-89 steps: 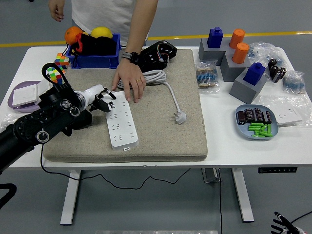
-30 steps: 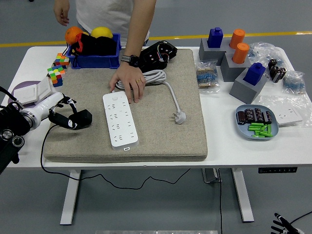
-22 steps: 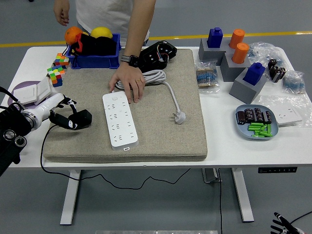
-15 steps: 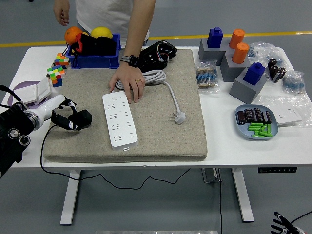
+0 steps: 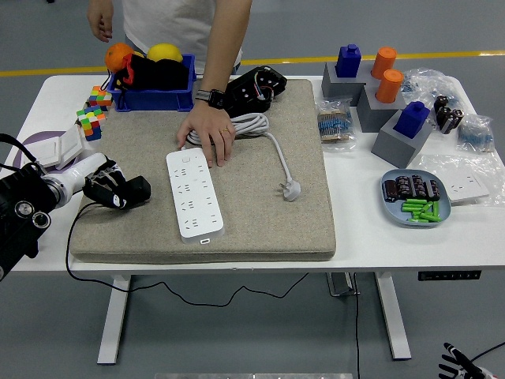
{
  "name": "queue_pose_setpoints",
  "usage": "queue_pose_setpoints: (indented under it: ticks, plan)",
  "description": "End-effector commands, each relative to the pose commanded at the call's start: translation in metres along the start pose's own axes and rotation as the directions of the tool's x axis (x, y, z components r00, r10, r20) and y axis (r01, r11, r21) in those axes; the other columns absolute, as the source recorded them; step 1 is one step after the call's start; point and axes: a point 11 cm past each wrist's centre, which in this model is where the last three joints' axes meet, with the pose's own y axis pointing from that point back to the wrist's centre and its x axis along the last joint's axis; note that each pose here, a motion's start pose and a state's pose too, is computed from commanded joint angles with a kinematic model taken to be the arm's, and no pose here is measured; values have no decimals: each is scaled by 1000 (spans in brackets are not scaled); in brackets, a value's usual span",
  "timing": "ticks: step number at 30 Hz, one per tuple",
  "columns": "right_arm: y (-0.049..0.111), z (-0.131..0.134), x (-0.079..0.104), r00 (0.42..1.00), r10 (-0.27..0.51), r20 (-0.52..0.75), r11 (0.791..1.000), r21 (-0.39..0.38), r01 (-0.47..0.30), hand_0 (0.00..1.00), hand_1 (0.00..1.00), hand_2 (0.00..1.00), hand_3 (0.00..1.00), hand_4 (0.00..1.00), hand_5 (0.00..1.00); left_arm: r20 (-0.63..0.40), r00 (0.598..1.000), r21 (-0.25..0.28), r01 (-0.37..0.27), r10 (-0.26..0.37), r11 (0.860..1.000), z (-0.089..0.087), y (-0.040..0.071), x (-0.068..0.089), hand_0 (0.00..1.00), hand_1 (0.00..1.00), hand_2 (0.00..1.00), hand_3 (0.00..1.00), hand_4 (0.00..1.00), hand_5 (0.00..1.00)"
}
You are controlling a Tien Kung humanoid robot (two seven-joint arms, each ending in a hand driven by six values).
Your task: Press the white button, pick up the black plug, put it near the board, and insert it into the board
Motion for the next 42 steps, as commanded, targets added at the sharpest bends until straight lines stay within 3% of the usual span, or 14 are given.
queue_pose_setpoints:
  ticks: [1, 6, 7, 11, 13, 20, 26, 42]
  plan:
    - [0, 0, 0, 1000, 0, 0, 1000, 0, 0, 806, 709, 696, 680, 763, 594, -6, 1000, -2, 3, -3, 1000, 0, 0, -1, 288, 369, 353, 351, 820, 2]
    - [0, 1, 1, 1000, 1, 0, 1000, 0, -1, 806, 709, 696, 680, 763, 594, -27, 1000, -16, 14, -14, 1000, 3, 0, -3, 288, 369, 353, 351, 820, 2]
    - [0, 1, 1, 1000, 2, 1, 1000, 0, -2, 806, 709, 696, 680, 763, 593, -29, 999, -21, 12, -12, 1000, 3, 0, -3, 294, 315, 341, 312, 745, 2]
    - [0, 2, 1, 1000, 2, 4, 1000, -2, -2, 806, 709, 696, 680, 763, 593, -30, 1000, -50, -5, 3, 999, 8, 2, -1, 294, 315, 341, 312, 745, 2]
    - [0, 3, 1, 1000, 2, 5, 1000, -3, -2, 806, 709, 695, 678, 763, 594, -29, 999, -74, -21, 19, 997, 15, 3, 3, 351, 305, 326, 287, 691, 2]
    - [0, 1, 1, 1000, 3, 10, 1000, 3, -3, 806, 709, 695, 676, 762, 593, 1, 998, -150, -58, 59, 987, 43, 10, 16, 371, 295, 324, 286, 727, 2]
    - [0, 1, 1, 1000, 4, 11, 1000, 3, -4, 806, 708, 693, 675, 762, 593, 46, 997, -216, -52, 64, 975, 68, 13, 15, 385, 290, 319, 280, 709, 2]
    - [0, -1, 1, 1000, 5, 13, 1000, 7, -5, 806, 708, 693, 674, 762, 593, 233, 972, -216, 16, 36, 976, 100, 2, -1, 382, 286, 316, 277, 690, 2]
